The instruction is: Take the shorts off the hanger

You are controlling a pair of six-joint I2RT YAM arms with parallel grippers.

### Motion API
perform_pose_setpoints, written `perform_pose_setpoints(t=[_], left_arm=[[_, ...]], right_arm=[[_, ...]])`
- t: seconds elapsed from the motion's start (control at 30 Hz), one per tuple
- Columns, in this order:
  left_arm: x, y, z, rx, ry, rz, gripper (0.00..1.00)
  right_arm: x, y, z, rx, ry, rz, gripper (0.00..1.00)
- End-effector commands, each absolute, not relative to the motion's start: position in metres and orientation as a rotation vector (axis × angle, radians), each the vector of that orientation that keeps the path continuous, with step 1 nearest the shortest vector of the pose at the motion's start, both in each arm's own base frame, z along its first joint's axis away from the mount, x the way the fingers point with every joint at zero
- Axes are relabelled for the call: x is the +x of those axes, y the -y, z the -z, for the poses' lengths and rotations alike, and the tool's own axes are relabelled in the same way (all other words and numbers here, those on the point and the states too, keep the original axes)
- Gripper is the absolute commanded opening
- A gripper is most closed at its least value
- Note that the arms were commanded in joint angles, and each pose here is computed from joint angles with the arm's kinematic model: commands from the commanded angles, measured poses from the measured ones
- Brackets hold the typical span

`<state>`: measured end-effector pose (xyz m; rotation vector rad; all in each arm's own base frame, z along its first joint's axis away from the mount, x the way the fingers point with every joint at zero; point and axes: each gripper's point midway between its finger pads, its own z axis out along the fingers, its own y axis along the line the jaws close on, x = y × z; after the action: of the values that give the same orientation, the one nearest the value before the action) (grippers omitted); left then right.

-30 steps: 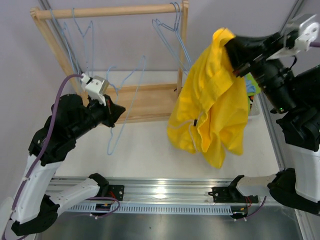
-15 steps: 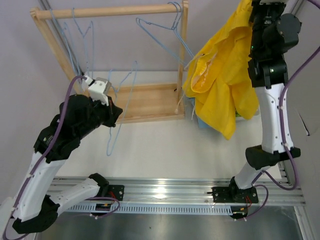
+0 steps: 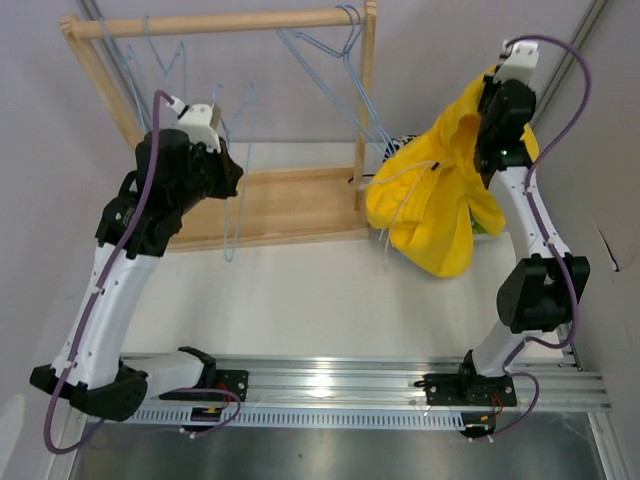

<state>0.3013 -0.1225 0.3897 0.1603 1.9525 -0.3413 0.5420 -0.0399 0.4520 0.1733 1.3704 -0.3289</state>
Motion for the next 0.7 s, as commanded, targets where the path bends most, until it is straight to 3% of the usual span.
perform_pose_setpoints(t=[0.0, 0.2, 0.27, 0.3, 0.6, 0.63, 0.67], left_arm=[[0.33, 0.129, -0.443, 0.16, -1.808, 0.37, 0.0], [0.367, 0.133, -0.473, 0.157, -1.784, 0.378, 0.0], [0.384, 0.134, -0.475, 0.153, -1.788, 0.368, 0.0], [0.387, 0.131, -0.484, 0.147, -1.773, 0.359, 0.0], [0.454, 0.129, -0.477, 0.077, -1.788, 0.397, 0.0], [0.459, 0.129, -0.474, 0.069, -1.79, 0.402, 0.0], [0.463, 0.13, -0.47, 0.062, -1.798, 0.405, 0.0]], right_arm=[[0.528, 0.028, -0.388, 0.277, -1.417, 0.182, 0.0], [0.495, -0.003, -0.26, 0.372, -1.669, 0.037, 0.0], [0.48, -0.011, -0.232, 0.385, -1.755, -0.009, 0.08], [0.475, -0.017, -0.226, 0.373, -1.774, -0.035, 0.19], [0.412, -0.047, -0.223, 0.294, -1.791, -0.179, 0.26], [0.407, -0.05, -0.225, 0.294, -1.79, -0.2, 0.29], [0.402, -0.055, -0.226, 0.282, -1.793, -0.221, 0.41]])
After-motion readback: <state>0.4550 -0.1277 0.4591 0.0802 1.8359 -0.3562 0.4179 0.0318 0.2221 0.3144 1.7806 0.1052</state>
